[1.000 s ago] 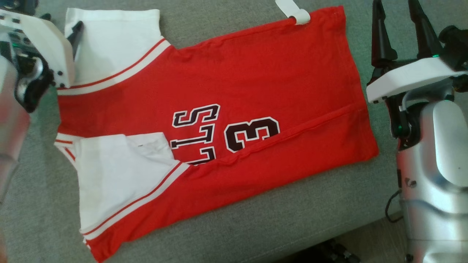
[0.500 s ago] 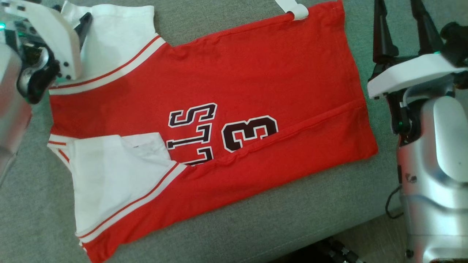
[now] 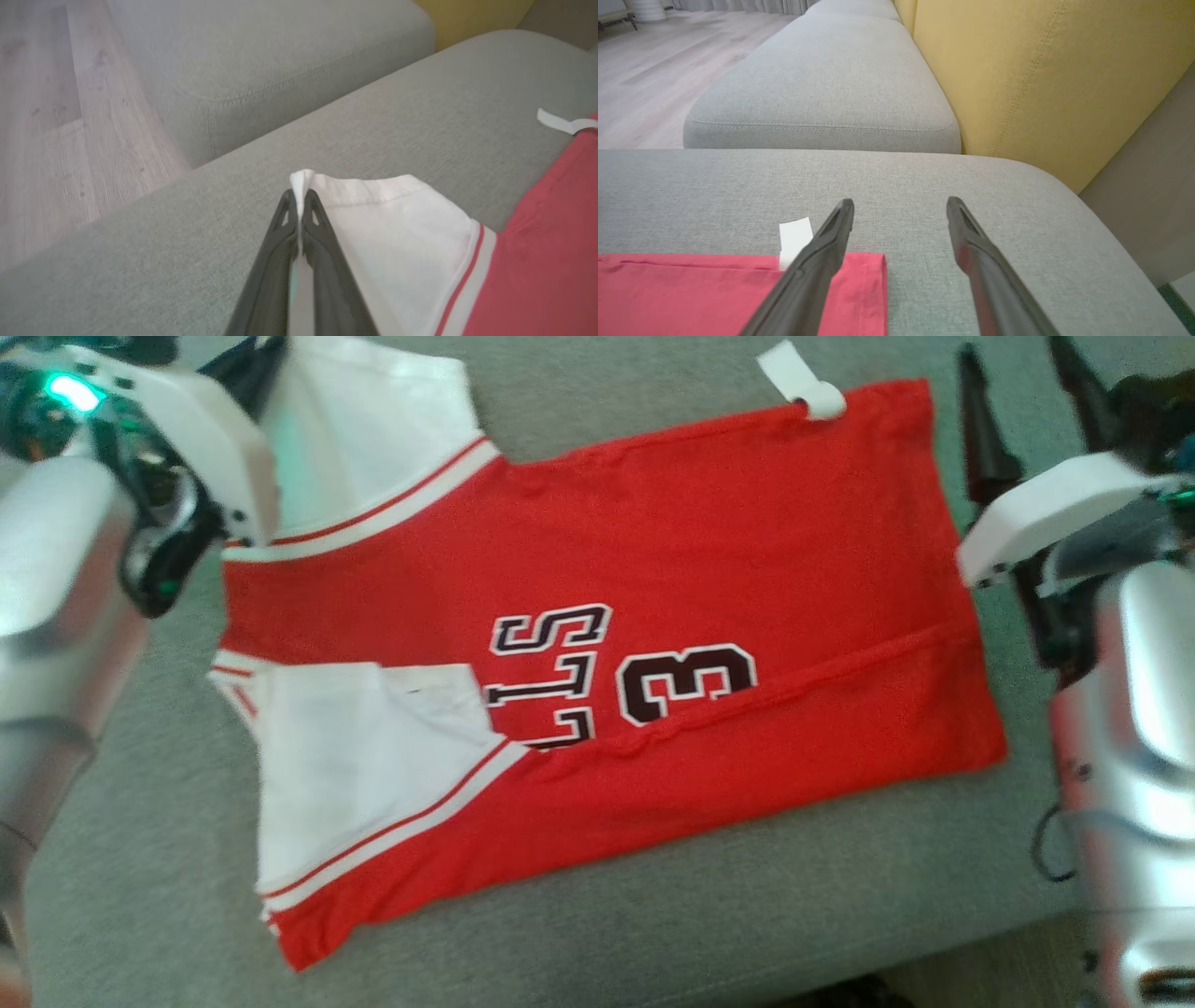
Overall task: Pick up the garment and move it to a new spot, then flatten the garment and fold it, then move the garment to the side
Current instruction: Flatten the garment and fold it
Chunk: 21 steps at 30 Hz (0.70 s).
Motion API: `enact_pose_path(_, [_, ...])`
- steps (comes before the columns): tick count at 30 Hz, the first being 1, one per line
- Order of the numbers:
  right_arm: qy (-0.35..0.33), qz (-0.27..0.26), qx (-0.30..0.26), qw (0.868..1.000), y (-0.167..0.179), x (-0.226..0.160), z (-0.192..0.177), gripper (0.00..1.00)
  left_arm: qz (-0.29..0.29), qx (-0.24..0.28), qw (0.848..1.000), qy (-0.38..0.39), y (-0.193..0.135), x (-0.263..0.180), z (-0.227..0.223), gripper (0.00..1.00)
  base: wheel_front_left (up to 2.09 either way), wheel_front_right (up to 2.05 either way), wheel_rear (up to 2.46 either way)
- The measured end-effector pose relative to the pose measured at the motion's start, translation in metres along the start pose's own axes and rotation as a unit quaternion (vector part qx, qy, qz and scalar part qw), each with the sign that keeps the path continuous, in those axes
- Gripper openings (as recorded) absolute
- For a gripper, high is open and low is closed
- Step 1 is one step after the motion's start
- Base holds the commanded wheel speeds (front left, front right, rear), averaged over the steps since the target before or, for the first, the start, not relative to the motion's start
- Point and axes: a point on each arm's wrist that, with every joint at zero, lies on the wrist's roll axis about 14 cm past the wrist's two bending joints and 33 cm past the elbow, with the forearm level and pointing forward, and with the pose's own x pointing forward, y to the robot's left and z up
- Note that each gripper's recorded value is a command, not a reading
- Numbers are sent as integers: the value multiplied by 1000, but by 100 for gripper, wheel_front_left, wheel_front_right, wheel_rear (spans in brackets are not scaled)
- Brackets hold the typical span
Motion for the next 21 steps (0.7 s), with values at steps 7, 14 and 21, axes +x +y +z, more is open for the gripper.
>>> enact_pose_path(7, [64,22,-19,998,1,15,-12,100,8,43,995,-91,-5,-36,31,0,0,0,0])
enact_pose_path(14, [153,33,-26,987,4,25,-51,100,-3,45,994,-102,-18,-60,20,0,0,0,0])
enact_pose_path(21, [205,41,-28,977,11,40,-75,100,-27,48,994,-96,-31,-62,10,0,0,0,0])
